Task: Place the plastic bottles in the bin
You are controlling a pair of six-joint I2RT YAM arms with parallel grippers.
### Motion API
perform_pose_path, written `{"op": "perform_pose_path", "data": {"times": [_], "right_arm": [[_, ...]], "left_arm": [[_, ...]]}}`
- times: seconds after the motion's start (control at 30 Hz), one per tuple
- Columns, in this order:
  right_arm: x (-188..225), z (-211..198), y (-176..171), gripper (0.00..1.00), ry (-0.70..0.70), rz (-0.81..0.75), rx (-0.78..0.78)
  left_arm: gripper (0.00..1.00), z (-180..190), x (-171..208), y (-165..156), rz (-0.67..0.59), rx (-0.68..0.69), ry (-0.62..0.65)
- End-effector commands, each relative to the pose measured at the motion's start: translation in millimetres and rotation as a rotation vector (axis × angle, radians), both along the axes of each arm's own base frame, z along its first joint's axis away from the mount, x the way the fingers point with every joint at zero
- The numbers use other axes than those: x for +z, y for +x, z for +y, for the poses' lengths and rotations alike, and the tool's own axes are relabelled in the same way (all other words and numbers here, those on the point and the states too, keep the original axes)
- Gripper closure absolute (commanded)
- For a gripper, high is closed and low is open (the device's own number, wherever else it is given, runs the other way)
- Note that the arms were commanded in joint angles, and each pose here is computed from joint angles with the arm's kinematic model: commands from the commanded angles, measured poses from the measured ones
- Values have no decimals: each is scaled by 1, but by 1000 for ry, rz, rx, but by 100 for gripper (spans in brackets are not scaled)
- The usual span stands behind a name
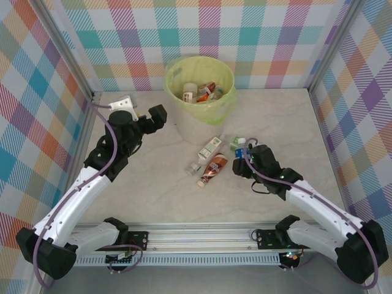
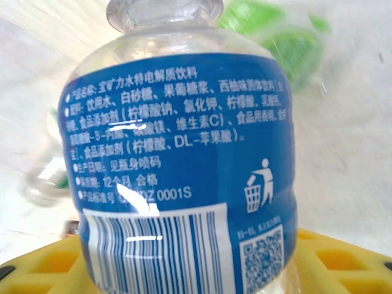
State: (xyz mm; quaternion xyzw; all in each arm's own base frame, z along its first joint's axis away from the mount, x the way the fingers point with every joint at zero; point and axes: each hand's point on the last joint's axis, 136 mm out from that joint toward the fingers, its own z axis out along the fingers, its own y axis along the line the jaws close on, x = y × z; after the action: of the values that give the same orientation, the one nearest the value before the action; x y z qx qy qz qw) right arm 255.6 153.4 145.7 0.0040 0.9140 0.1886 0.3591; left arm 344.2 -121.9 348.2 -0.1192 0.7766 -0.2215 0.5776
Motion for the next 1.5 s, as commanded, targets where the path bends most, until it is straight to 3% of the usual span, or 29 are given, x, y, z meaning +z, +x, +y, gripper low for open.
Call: {"op": "perform_pose_path", "data": {"times": [0.0, 0.27, 0.47, 0.73, 1.07, 1.23, 1.47], "right_arm": [[79, 24, 18, 51, 105, -257, 102], [202, 57, 47, 49, 126, -541, 235], [261, 89, 80, 46, 81, -662, 321], [280, 105, 155, 44, -173, -746, 278], [250, 104, 249, 41, -384, -645, 148], [237, 108, 267, 39, -423, -627, 145], [233, 104, 263, 24, -405, -577, 123]], "left_arm": [[0, 20, -8, -7, 10, 72, -13], [0, 29, -59, -23, 141, 88, -63], [0, 30, -97, -31, 251, 74, -79], [0, 24, -116, -35, 316, 20, -78], [0, 3, -137, -32, 398, -90, -69], [0, 1, -147, -34, 435, -104, -54], [0, -2, -164, -34, 488, -118, -38]]}}
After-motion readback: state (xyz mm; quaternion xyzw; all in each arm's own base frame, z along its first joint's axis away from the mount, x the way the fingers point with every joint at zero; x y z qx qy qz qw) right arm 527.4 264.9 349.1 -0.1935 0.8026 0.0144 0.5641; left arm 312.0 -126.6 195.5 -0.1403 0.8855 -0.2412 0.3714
